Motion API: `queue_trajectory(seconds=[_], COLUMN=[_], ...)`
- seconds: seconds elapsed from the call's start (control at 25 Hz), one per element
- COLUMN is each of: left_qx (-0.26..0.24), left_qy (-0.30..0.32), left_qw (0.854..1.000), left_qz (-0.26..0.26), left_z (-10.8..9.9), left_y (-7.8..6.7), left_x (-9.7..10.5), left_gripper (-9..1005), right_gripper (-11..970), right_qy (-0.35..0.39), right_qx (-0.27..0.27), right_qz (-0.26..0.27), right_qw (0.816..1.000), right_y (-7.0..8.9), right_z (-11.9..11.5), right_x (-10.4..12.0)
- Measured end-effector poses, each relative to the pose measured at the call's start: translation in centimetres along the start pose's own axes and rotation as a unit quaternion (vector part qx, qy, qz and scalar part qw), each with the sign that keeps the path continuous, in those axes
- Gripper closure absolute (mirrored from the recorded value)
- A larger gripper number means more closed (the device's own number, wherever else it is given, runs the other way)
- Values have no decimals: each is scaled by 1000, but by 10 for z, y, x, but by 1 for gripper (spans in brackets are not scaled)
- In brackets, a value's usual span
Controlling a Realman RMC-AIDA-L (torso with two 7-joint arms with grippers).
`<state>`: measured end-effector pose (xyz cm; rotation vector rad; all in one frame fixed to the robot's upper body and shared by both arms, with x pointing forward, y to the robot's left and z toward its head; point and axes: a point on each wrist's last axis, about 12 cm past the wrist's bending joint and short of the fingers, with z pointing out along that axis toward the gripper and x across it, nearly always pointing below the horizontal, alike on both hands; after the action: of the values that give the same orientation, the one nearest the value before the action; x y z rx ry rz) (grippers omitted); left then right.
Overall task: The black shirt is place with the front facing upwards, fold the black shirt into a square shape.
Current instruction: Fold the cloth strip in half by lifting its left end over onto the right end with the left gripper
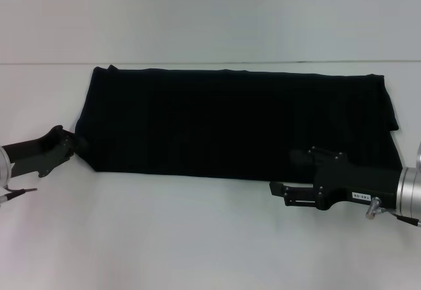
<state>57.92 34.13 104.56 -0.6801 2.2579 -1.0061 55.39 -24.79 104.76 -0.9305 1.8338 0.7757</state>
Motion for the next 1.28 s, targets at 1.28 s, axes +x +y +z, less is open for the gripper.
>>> queue_trajectory(seconds=[1.28], left_qx=[38], left_qy=[-38], left_qw=[991], left_qz=[-121], left_z=[-82], left_y=[73], left_x=[37], left_gripper=[961], right_gripper=[25], right_qy=[-25], right_qx=[35], right_qz=[20], right_qw=[999], right_y=[-8], right_z=[-12], right_x=[0])
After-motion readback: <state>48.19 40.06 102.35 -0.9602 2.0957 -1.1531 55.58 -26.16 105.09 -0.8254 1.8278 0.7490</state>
